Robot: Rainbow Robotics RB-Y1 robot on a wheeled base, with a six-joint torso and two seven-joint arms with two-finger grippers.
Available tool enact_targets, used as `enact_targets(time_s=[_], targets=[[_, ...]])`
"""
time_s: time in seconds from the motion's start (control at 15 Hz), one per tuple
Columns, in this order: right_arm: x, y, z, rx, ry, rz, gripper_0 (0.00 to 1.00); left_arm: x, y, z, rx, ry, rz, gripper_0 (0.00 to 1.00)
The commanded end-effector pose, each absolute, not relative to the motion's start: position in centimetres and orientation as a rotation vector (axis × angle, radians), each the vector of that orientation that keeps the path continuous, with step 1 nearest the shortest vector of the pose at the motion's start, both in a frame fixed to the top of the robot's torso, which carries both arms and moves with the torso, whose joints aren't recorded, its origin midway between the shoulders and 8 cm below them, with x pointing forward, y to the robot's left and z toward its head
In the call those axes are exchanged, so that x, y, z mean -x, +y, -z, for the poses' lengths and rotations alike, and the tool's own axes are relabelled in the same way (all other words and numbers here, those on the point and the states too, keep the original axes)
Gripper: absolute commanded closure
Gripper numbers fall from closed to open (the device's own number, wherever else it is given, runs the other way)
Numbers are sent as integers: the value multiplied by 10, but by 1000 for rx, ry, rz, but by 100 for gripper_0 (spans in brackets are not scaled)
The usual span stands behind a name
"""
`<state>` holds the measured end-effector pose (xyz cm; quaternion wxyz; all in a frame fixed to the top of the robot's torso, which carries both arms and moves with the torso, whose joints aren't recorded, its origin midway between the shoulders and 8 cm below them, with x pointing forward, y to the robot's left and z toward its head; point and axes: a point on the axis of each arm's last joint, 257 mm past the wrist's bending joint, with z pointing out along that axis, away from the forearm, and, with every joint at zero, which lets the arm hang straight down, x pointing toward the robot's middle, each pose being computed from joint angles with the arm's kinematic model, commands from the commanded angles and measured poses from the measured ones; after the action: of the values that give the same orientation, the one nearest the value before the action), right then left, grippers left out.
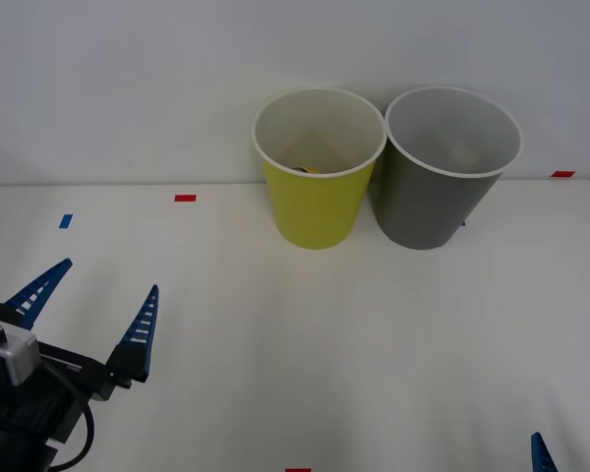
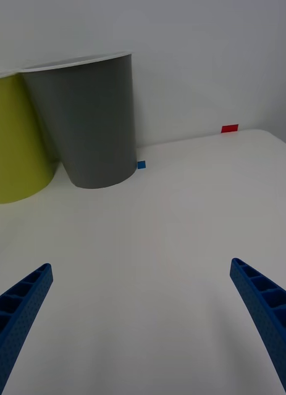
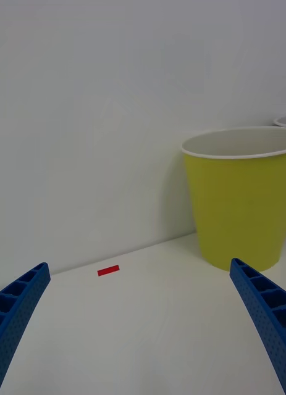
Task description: Put cans in the gray bin and PET bottles in the light green bin.
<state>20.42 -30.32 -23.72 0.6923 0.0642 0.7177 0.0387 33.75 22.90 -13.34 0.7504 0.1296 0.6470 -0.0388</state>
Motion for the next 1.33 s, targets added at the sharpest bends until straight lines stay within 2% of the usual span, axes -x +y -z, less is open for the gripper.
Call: enact_targets(time_s=[0.07, 0.53, 0.8, 0.93, 1.07, 1.33], targets=[[-204, -303, 237, -143, 1604, -86, 0, -308, 231, 175, -229, 1471, 108, 0], [-204, -303, 237, -143, 1604, -86, 0, -274, 242, 216, -196, 1581, 62, 0], [-204, -303, 237, -143, 1604, -86, 0, -249, 242, 241, -185, 1573, 57, 0], [-204, -303, 237, -143, 1604, -86, 0, -240, 244, 253, -205, 1570, -5, 0], [-204, -303, 237, -143, 1604, -86, 0, -232, 249, 253, -186, 1565, -41, 0], [-204, -303, 237, -143, 1604, -86, 0, -217, 246, 249, -164, 1556, -36, 0]])
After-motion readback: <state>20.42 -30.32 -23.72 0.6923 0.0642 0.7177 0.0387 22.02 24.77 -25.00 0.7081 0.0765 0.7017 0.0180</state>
